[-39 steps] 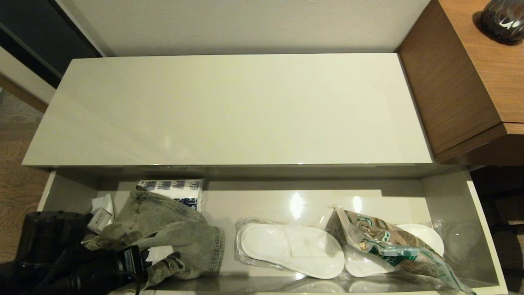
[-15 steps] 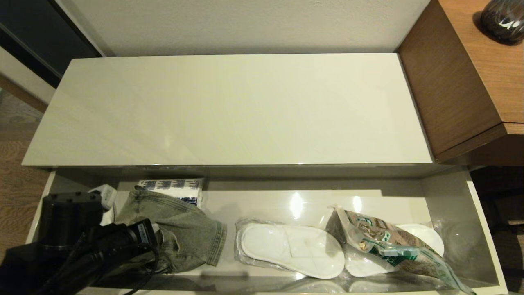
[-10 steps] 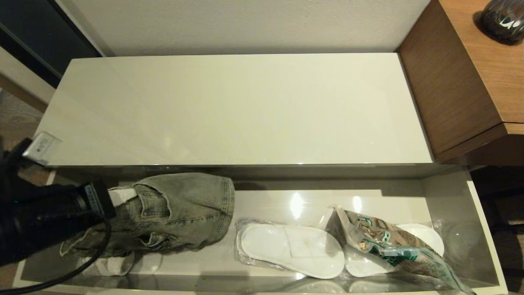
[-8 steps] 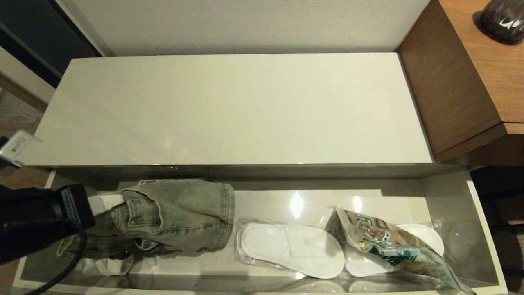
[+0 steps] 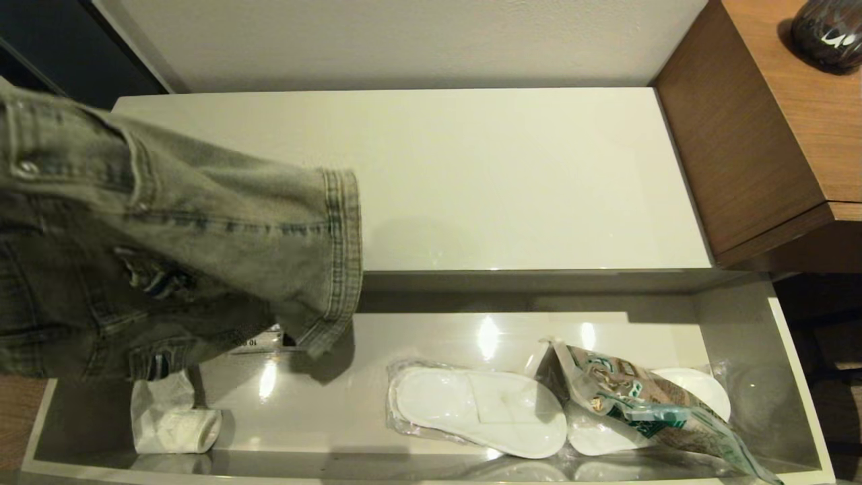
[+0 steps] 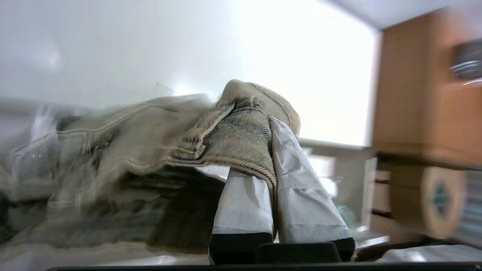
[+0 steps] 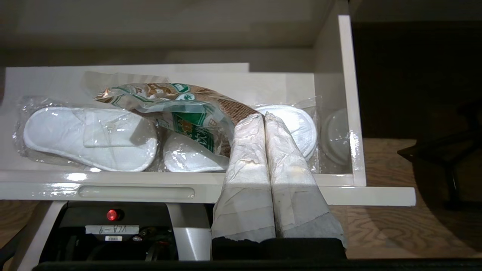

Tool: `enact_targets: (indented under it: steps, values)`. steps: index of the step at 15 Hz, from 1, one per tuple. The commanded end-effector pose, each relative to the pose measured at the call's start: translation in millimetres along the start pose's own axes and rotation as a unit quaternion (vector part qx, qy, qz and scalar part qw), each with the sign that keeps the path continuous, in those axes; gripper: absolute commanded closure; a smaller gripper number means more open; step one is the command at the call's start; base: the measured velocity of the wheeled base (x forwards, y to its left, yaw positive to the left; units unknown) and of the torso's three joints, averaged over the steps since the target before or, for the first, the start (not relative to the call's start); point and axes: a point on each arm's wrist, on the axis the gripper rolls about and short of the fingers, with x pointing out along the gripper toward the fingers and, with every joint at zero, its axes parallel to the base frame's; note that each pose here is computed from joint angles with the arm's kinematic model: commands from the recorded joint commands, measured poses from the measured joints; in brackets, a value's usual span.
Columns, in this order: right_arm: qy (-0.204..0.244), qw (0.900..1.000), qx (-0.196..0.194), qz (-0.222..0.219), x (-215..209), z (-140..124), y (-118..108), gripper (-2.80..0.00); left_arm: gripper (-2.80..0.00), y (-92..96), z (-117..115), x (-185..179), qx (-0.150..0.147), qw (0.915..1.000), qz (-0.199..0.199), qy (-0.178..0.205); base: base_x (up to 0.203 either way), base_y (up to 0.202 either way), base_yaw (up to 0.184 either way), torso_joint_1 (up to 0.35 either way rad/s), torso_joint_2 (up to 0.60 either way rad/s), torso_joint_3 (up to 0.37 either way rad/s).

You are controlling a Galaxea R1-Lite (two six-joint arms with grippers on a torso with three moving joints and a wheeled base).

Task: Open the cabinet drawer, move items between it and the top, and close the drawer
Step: Place the shorts on the table

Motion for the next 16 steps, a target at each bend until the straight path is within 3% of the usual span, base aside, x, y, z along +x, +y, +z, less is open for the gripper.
enact_targets:
  steps: [1,3,6,8,10,11,13,16]
  values:
    - [0.001,1.000,0.000,0.000,0.2,-0.3,0.0,0.00,0.00,-18.7,34.2,3.3,0.004,0.9991,-0.028,-0.032,0.000,0.000,0.000,0.000,0.00,0.000]
    - [0.000,1.000,0.000,0.001,0.1,0.1,0.0,0.00,0.00,-29.2,58.9,32.8,0.015,0.9981,-0.039,-0.046,0.000,0.000,0.000,0.000,0.00,0.000]
    - [0.000,1.000,0.000,0.000,0.1,0.1,0.0,0.00,0.00,-30.8,66.3,57.6,0.044,0.9965,-0.046,-0.054,0.000,0.000,0.000,0.000,0.00,0.000]
    - [0.001,1.000,0.000,0.000,0.2,-0.3,0.0,0.00,0.00,-32.6,76.7,96.5,0.072,0.9891,-0.072,-0.106,0.000,0.000,0.000,0.000,0.00,0.000]
    - [0.001,1.000,0.000,0.000,0.2,-0.3,0.0,0.00,0.00,-30.6,81.1,117.0,0.087,0.9843,-0.074,-0.135,0.000,0.000,0.000,0.000,0.00,0.000]
    - [0.001,1.000,0.000,0.000,0.2,-0.3,0.0,0.00,0.00,-27.1,81.5,127.1,0.089,0.9840,-0.061,-0.141,0.000,0.000,0.000,0.000,0.00,0.000]
    - [0.000,1.000,0.000,0.000,0.1,0.1,0.0,0.00,0.00,-10.8,74.4,168.9,0.084,0.9865,0.004,-0.140,0.000,0.000,0.000,0.000,0.00,0.000]
    - [0.000,1.000,0.000,0.000,0.1,0.1,0.0,0.00,0.00,14.2,71.2,210.6,0.085,0.9771,0.092,-0.172,0.000,0.000,0.000,0.000,0.00,0.000]
